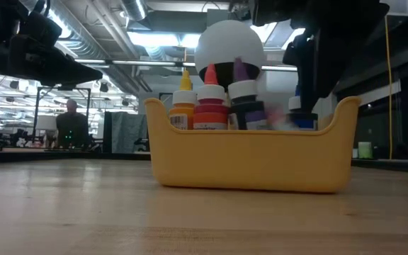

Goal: Pick & Place food coloring
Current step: Return to Home Position

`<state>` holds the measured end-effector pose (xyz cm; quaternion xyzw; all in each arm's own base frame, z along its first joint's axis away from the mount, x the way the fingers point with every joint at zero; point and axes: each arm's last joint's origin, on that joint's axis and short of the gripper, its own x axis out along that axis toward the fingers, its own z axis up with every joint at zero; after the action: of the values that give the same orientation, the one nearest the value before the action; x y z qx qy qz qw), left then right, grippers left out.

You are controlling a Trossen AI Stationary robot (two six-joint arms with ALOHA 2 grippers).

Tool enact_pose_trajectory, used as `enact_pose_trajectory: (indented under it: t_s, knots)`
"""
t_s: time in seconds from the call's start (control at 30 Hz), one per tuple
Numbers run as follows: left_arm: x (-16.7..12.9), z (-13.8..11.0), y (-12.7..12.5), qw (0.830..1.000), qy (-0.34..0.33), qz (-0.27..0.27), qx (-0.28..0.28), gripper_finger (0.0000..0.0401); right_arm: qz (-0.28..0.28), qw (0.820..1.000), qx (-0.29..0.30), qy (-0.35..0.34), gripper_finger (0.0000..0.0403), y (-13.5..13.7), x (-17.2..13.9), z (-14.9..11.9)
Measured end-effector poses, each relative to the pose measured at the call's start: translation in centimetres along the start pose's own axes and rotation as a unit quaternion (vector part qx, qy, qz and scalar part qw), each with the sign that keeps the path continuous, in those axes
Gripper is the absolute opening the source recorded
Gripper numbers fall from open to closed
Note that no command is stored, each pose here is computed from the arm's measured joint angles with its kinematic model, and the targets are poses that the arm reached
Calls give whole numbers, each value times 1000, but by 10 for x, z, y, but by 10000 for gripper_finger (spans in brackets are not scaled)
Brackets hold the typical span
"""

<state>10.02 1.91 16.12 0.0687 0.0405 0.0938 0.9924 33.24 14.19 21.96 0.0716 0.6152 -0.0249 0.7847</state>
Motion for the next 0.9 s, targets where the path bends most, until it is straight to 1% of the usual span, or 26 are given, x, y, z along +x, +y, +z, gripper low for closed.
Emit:
enact_pose_trajectory:
  t_s: [0.2, 0.4, 0.5, 0.57, 0.67, 0.77, 0.83, 0.9]
  knots:
    - [0, 0, 0, 1000, 0, 0, 0, 40, 0, 1000, -1, 0, 225, 0, 0, 0]
    - [0, 0, 0, 1000, 0, 0, 0, 36, 0, 1000, -8, 0, 226, 0, -1, 0]
    - [0, 0, 0, 1000, 0, 0, 0, 36, 7, 1000, -16, -18, 227, 4, -10, 7]
    - [0, 0, 0, 1000, 0, 0, 0, 38, -3, 999, -32, -41, 227, 10, -20, 9]
    - [0, 0, 0, 1000, 0, 0, 0, 40, -37, 992, -74, -98, 227, 23, -43, 7]
    - [0, 0, 0, 1000, 0, 0, 0, 39, -63, 975, -127, -173, 227, 34, -80, -4]
    - [0, 0, 0, 1000, 0, 0, 0, 37, -81, 958, -154, -229, 227, 32, -111, -14]
    - [0, 0, 0, 1000, 0, 0, 0, 36, -94, 943, -162, -275, 223, 15, -143, -29]
